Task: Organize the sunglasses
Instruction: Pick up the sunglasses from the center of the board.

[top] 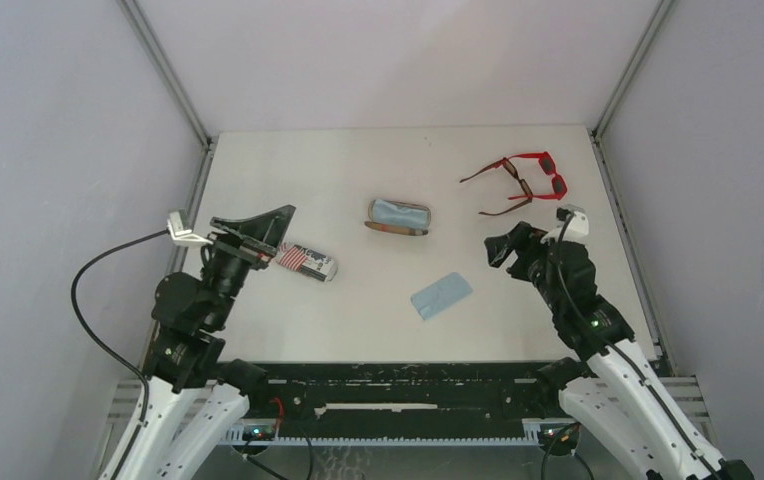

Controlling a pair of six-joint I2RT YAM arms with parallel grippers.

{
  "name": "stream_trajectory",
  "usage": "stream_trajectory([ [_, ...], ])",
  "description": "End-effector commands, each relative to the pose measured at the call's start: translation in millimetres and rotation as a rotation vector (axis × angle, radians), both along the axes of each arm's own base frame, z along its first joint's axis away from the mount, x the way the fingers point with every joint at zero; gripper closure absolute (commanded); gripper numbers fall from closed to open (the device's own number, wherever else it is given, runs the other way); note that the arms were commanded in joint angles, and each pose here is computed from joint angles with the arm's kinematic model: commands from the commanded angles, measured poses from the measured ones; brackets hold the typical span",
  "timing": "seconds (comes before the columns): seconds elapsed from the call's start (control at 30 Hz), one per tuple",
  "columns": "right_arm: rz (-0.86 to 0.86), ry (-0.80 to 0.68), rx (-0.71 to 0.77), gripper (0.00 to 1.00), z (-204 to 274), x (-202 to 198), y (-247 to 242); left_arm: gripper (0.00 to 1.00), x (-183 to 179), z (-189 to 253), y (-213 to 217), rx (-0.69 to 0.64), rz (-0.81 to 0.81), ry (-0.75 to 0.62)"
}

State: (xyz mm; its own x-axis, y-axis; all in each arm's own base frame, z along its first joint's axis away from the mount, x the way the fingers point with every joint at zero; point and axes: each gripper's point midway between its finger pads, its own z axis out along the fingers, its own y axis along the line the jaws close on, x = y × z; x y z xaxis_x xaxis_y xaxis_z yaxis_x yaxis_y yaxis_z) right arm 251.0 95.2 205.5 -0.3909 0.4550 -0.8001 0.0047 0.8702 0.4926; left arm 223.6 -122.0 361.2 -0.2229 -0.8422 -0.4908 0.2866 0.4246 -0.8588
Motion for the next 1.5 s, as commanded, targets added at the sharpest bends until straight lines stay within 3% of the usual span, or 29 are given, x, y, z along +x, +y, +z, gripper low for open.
stream_trajectory([
  [0.0, 0.071, -0.015, -0.010, 0.22, -0.2, 11.7, 14.9, 0.00, -32.9, 87.2, -0.1, -0.085, -0.069, -0.282],
  [0.13, 0.129, 0.038, -0.024, 0.21, -21.1, 19.6, 30.0, 0.00, -42.2, 103.9, -2.7, -0.022, -0.086, -0.363],
  [0.3, 0.127, 0.106, -0.088, 0.20, -47.4, 35.5, 35.7, 0.00, -39.9, 107.0, 0.6, -0.049, -0.067, -0.371],
  [0.57, -0.049, 0.190, -0.182, 0.20, -66.4, 88.3, -0.9, 0.00, -16.7, 90.8, 5.9, -0.197, -0.023, -0.276],
  [0.67, -0.121, 0.189, -0.222, 0.20, -62.3, 111.2, -19.8, 0.00, -20.2, 101.6, 3.1, -0.183, -0.038, -0.350],
  [1.03, -0.461, 0.301, -0.109, 0.21, -84.0, 175.2, -116.9, 0.01, -9.1, 103.5, 2.3, -0.282, -0.045, -0.384],
  [1.23, -0.534, 0.348, 0.001, 0.23, -108.4, 188.7, -146.8, 0.00, -1.9, 105.5, 5.5, -0.333, -0.034, -0.408],
  [1.47, -0.577, 0.374, 0.046, 0.23, -116.9, 203.8, -160.4, 0.00, 3.6, 112.2, 4.2, -0.284, -0.015, -0.436],
])
